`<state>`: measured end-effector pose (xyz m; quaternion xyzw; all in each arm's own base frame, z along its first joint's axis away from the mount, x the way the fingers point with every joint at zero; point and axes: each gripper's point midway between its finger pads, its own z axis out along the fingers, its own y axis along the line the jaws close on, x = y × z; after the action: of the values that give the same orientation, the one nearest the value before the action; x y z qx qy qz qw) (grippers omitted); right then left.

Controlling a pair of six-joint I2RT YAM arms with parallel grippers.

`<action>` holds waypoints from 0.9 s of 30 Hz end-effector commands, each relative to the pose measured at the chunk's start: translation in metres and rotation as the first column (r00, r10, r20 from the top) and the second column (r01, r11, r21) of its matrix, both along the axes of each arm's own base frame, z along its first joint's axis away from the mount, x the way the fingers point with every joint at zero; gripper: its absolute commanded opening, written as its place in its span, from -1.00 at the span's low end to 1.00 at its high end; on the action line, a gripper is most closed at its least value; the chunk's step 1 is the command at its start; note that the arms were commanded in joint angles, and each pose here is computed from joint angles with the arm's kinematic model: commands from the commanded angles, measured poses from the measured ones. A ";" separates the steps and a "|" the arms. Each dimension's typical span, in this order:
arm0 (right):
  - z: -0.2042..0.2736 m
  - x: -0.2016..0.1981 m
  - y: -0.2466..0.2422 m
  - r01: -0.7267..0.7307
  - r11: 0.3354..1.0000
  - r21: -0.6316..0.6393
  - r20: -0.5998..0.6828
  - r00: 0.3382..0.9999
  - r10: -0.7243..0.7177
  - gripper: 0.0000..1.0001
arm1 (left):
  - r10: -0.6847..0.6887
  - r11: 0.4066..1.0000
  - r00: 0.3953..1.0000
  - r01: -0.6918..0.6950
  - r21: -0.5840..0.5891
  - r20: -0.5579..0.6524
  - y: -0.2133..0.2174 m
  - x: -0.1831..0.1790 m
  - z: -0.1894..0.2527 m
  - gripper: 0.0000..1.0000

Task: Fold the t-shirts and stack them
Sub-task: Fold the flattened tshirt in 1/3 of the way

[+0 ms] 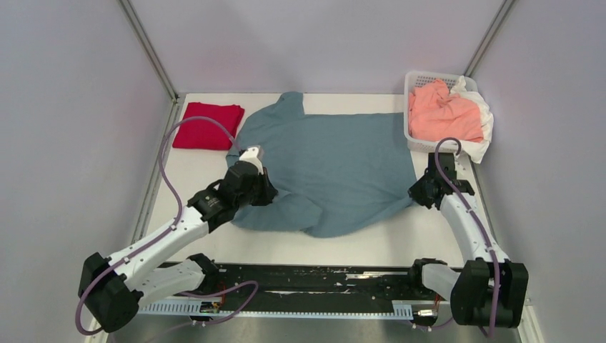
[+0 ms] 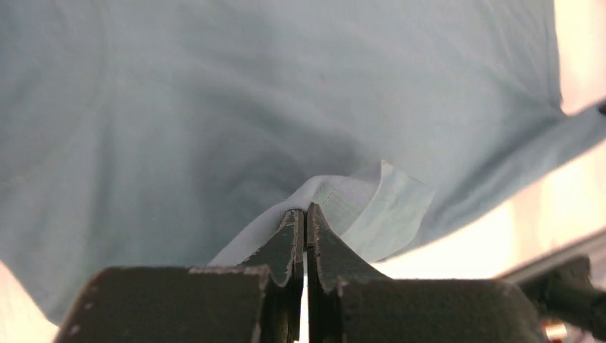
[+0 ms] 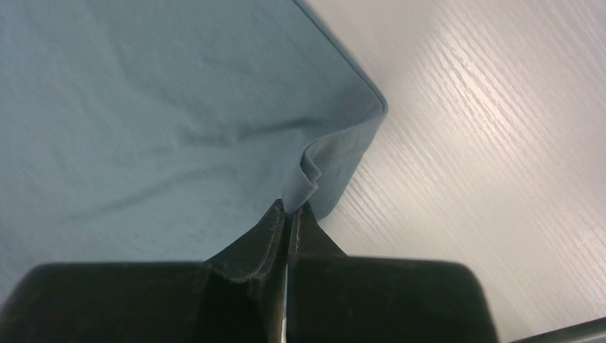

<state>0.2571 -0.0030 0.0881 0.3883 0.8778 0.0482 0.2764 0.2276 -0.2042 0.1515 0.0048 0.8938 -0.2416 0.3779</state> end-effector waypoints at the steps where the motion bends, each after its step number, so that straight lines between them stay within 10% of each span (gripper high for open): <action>1: 0.030 0.044 -0.010 0.003 0.999 -0.051 0.111 0.994 0.003 -1.00 | 0.119 0.992 0.977 -0.125 0.023 0.177 0.018 0.057 0.038 -1.00; 27: -0.004 0.066 -0.035 0.114 0.987 -0.109 -0.035 0.992 -0.119 -0.99 | 0.097 0.993 0.909 -0.115 0.022 0.406 0.052 0.186 0.066 -1.00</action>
<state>0.3134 -0.0294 0.0669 0.4007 0.8817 -0.0191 0.2484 0.3946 -0.1400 0.1767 -0.0340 0.8455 -0.1583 0.5089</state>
